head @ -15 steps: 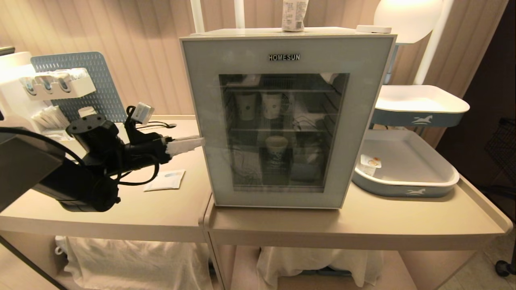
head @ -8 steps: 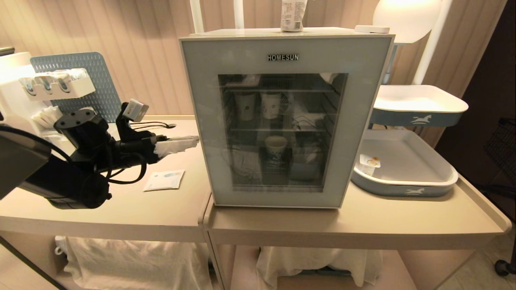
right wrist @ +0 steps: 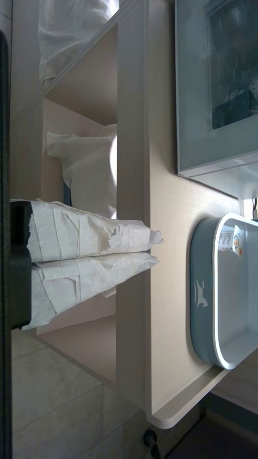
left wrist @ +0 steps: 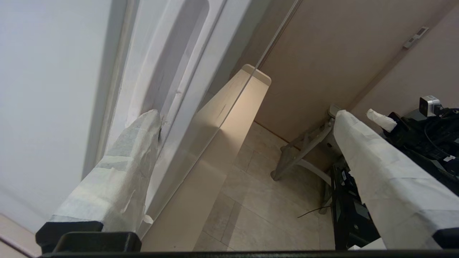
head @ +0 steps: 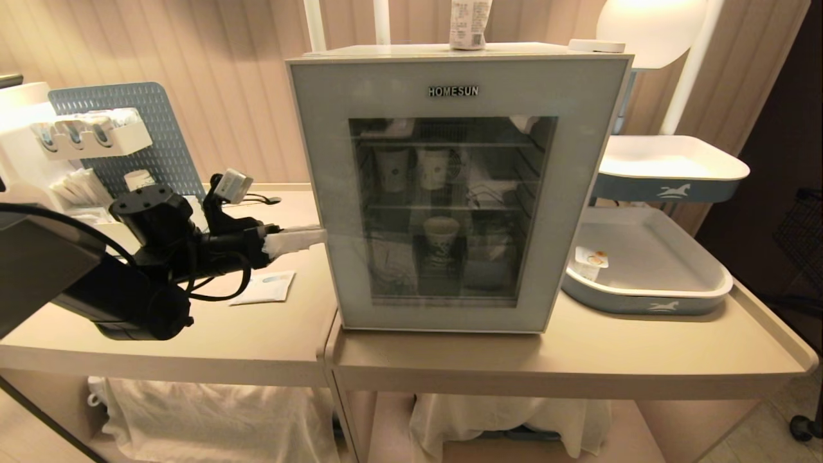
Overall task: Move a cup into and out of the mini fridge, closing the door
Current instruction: Open the freezer door
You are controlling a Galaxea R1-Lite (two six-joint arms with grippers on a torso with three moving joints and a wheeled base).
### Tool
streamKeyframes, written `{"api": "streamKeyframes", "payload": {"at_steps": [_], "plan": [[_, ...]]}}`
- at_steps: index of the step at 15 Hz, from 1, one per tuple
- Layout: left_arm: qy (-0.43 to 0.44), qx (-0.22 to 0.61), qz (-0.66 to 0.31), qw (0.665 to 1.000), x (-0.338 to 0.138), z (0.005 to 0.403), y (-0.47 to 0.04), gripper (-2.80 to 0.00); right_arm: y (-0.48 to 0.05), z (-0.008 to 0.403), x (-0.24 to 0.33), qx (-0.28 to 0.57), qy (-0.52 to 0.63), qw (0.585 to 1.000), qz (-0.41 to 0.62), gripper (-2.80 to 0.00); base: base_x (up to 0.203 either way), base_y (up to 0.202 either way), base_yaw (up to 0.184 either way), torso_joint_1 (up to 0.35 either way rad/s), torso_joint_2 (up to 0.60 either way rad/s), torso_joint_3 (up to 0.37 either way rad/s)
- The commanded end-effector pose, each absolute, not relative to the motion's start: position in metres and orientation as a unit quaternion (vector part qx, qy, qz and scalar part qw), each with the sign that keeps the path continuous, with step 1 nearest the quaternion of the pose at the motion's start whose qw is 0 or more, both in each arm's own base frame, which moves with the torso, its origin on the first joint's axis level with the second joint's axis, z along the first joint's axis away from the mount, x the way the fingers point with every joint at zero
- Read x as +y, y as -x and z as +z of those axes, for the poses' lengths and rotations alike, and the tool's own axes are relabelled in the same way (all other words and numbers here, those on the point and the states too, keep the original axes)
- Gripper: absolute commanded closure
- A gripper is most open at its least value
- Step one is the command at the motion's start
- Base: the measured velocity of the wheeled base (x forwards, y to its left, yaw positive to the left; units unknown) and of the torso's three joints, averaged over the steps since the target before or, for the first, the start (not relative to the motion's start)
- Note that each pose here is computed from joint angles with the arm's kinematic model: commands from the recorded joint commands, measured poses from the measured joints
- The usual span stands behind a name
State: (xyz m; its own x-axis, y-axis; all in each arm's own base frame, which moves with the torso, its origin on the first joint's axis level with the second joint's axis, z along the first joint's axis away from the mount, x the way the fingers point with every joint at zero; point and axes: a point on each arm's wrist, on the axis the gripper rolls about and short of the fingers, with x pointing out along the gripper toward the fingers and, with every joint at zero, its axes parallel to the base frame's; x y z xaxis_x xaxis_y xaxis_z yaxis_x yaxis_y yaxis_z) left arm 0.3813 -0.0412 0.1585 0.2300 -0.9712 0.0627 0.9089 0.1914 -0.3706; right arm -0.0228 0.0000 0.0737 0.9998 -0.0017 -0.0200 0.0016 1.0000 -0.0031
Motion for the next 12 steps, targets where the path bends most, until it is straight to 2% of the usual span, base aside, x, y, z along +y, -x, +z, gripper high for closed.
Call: {"api": "streamKeyframes", "payload": {"at_steps": [1, 6, 12], "plan": [[0.170, 0.102, -0.623, 0.757, -0.047, 0.154, -0.381, -2.80, 0.023, 0.074, 0.000, 0.011, 0.002, 1.000, 0.000, 0.00, 0.000, 0.000, 0.000, 0.000, 0.00, 0.000], [0.160, 0.102, -0.642, 0.743, -0.051, 0.167, -0.369, -2.80, 0.023, 0.073, 0.000, 0.011, 0.002, 1.000, -0.001, 0.00, 0.000, 0.000, 0.000, 0.000, 0.00, 0.000], [0.141, 0.120, -0.683, 0.706, -0.038, 0.183, -0.352, -2.80, 0.023, 0.073, 0.000, 0.011, 0.002, 1.000, 0.000, 0.00, 0.000, 0.000, 0.000, 0.000, 0.00, 0.000]]}}
